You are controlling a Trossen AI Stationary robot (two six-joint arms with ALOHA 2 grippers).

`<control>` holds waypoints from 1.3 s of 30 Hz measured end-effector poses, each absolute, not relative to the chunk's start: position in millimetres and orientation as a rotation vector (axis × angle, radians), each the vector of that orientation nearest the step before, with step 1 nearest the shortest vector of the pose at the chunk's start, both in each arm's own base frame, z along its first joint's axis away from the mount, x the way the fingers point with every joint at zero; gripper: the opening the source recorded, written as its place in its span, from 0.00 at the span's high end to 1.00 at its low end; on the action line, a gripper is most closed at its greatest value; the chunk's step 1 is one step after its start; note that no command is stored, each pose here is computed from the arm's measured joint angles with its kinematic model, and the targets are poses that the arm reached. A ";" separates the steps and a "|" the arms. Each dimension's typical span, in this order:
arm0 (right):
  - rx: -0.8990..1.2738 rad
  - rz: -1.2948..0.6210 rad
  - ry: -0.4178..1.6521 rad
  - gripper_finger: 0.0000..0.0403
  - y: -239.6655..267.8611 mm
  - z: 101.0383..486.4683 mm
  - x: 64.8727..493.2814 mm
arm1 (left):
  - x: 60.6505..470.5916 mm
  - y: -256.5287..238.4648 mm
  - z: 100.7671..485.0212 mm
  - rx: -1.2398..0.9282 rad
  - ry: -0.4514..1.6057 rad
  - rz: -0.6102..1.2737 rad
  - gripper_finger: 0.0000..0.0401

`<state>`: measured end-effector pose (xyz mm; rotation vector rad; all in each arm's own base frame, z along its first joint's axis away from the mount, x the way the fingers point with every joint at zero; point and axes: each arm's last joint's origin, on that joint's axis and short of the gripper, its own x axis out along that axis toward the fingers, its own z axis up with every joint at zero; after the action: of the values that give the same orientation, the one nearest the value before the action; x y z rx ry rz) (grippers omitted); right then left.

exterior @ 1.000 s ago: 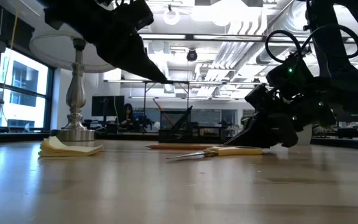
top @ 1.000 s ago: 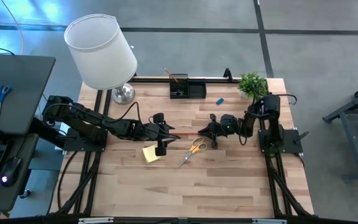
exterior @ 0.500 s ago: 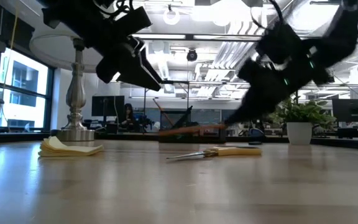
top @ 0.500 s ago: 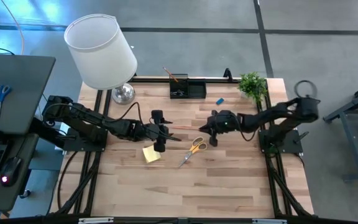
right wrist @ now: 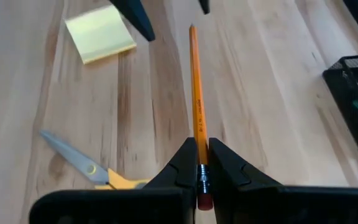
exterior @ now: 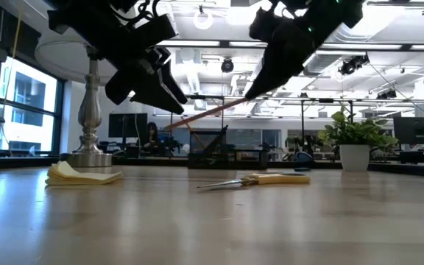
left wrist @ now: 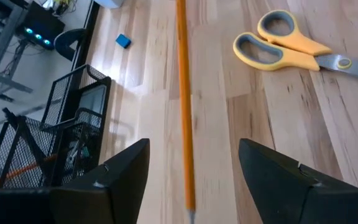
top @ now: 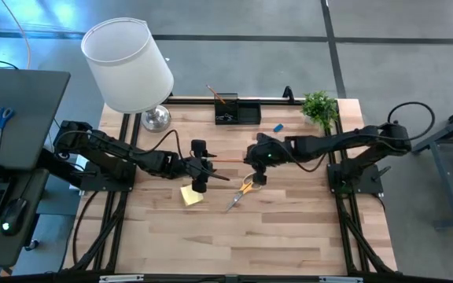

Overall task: Pick and place office supplies into organizer
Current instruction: Put the pencil into the desk organizer

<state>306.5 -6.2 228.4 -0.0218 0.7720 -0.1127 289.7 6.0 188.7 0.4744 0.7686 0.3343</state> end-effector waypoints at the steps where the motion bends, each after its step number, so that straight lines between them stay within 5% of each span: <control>1: -0.039 -0.110 0.784 0.99 -4.1 230.1 309.2 | 289.7 6.0 188.8 0.474 0.768 0.335 0.41; 14: -0.144 -0.055 0.778 0.99 7.6 248.3 334.8 | 290.9 2.7 188.2 0.403 0.748 0.237 0.41; 29: -0.140 -0.025 0.762 0.99 8.6 255.8 337.1 | 290.0 5.8 189.0 0.378 0.743 0.366 0.42; 33: -0.141 -0.029 0.763 0.98 8.3 255.8 337.0 | 289.6 6.1 188.8 0.359 0.743 0.383 0.53; 39: -0.143 -0.031 0.771 0.99 8.3 255.3 336.4 | 289.6 5.9 188.7 0.352 0.743 0.381 0.88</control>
<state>336.4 8.3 255.3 -0.1430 0.7712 -0.0311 289.6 5.9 188.7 0.3516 0.7426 0.3805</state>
